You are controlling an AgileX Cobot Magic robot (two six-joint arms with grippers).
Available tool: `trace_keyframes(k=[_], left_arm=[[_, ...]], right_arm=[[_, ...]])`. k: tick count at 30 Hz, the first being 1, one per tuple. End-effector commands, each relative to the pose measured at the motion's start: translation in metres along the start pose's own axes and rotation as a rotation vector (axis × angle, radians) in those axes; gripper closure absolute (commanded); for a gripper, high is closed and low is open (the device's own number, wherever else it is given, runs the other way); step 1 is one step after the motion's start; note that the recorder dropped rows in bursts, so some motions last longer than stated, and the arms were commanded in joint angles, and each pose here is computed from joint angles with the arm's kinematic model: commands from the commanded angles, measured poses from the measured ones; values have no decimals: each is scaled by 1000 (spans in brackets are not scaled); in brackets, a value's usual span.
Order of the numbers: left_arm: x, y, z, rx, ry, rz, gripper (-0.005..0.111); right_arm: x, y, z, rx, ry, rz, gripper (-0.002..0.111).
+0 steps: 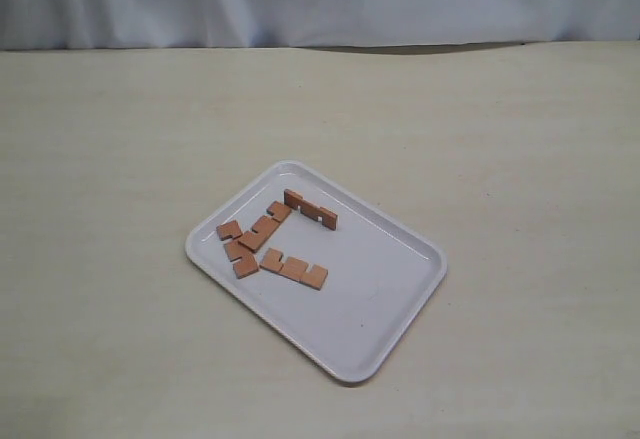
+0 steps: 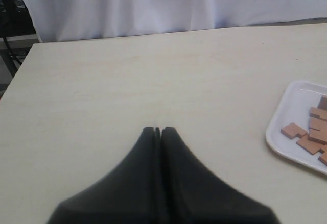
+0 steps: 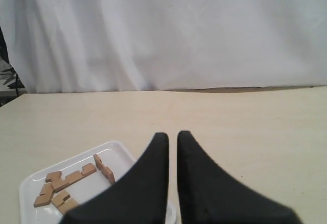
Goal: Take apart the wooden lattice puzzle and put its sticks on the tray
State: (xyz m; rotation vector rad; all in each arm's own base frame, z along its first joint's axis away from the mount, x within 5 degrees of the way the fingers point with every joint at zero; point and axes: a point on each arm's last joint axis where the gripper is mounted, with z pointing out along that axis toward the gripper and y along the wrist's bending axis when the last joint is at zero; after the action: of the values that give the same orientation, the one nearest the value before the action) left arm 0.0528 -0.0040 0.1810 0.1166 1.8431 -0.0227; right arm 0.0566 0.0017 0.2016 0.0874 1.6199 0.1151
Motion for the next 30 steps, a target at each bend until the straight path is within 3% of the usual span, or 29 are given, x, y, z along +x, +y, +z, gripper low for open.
trace_keyframes(k=[1, 6, 10, 30], left_arm=[[0, 0, 0, 8, -11, 0, 107], [0, 0, 0, 8, -11, 0, 107], [0, 0, 0, 8, -11, 0, 107], [0, 0, 0, 8, -11, 0, 107]], right_arm=[[3, -1, 0, 13, 27, -47, 102], [8, -2, -1, 21, 83, -29, 102], [16, -5, -2, 43, 168, -95, 102], [18, -5, -2, 45, 190, -92, 102]])
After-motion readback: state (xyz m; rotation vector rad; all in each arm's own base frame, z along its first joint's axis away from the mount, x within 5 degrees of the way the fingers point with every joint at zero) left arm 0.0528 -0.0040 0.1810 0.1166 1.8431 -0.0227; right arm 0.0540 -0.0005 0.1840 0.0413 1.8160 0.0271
